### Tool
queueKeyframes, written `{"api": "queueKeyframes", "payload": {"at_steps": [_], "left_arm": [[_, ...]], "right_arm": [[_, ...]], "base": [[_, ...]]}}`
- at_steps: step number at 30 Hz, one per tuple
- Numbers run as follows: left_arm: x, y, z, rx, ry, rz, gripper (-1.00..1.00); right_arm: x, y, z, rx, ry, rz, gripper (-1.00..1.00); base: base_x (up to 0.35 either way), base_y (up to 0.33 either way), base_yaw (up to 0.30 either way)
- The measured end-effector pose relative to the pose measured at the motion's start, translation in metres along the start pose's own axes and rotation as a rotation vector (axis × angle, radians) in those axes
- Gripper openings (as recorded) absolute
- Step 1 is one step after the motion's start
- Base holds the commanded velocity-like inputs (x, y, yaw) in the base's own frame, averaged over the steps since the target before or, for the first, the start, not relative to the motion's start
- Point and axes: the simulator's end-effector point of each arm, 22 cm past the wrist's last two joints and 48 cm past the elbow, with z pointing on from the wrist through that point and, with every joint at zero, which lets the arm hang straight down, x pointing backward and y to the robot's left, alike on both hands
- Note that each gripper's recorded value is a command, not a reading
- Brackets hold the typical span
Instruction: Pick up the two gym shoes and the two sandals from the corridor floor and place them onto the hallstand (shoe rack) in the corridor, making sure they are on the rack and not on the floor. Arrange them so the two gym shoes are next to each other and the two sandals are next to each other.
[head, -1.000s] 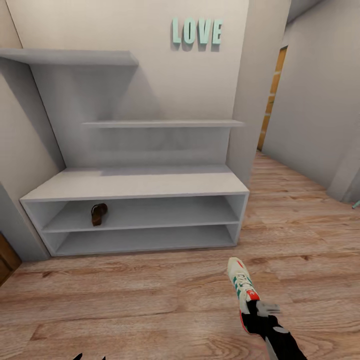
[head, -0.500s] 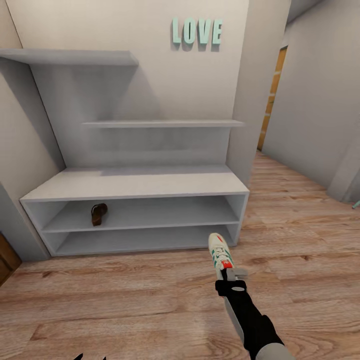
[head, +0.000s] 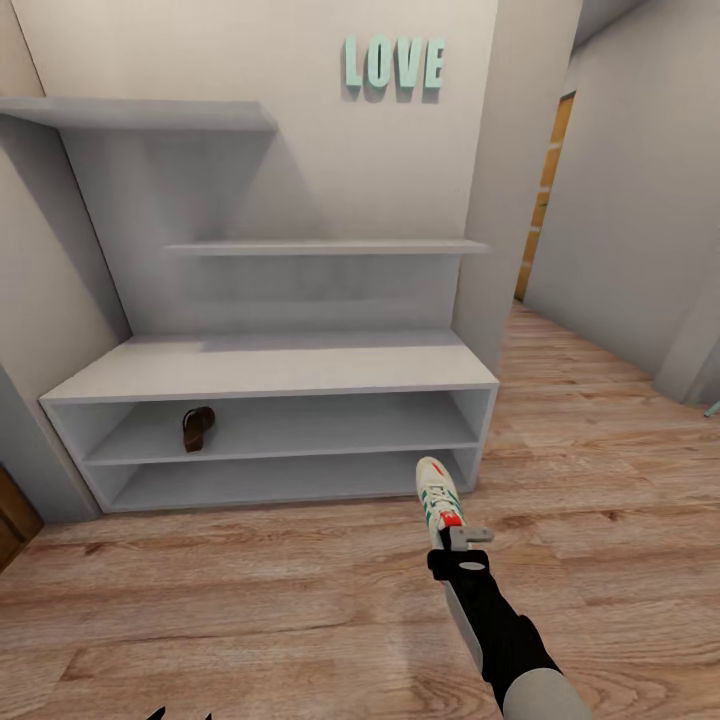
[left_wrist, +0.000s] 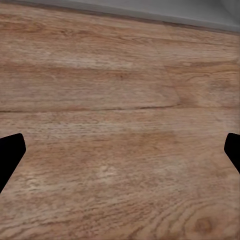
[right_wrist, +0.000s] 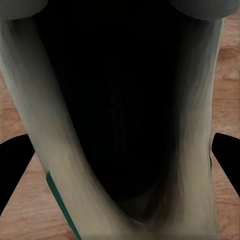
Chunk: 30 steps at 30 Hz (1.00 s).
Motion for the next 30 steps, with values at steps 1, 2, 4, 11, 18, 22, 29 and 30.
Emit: {"api": "queueKeyframes", "payload": {"at_steps": [1,2,4,11,18,22,29,30], "left_arm": [[0.0000,-0.0002,0.0001,0.000,0.000,0.000,1.00],[0.0000,-0.0002,0.0001,0.000,0.000,-0.001,1.00],[-0.0001,-0.0003,0.0001,0.000,-0.001,-0.001,1.00],[0.0011,-0.0002,-0.0001,-0.001,0.002,-0.003,1.00],[0.0048,-0.0002,-0.0003,-0.001,0.011,-0.006,1.00],[0.0059,0.0001,-0.0004,-0.002,0.014,-0.006,1.00],[0.0056,0.0014,-0.0006,-0.006,0.012,-0.010,1.00],[0.0056,0.0015,-0.0006,-0.006,0.012,-0.010,1.00]], "right_arm": [[0.0004,0.0001,0.0001,0.000,0.001,0.000,-1.00],[0.0005,0.0002,0.0001,0.000,0.001,-0.001,-1.00],[0.0005,0.0002,0.0000,0.000,0.001,-0.001,-1.00],[0.0014,0.0012,0.0004,-0.002,0.003,0.001,-1.00],[0.0055,0.0018,0.0029,-0.002,0.011,0.000,-1.00],[0.0066,0.0010,0.0038,-0.001,0.013,0.001,-1.00],[0.0070,0.0005,0.0042,0.000,0.014,0.001,-1.00],[0.0070,0.0004,0.0042,0.000,0.014,0.001,-1.00]], "base": [[0.013,0.000,0.000],[0.081,0.000,0.000],[0.163,0.000,0.000],[0.310,0.000,0.041],[0.188,0.000,0.090],[0.097,0.000,0.034],[0.030,0.000,0.005],[0.060,0.000,0.001]]}}
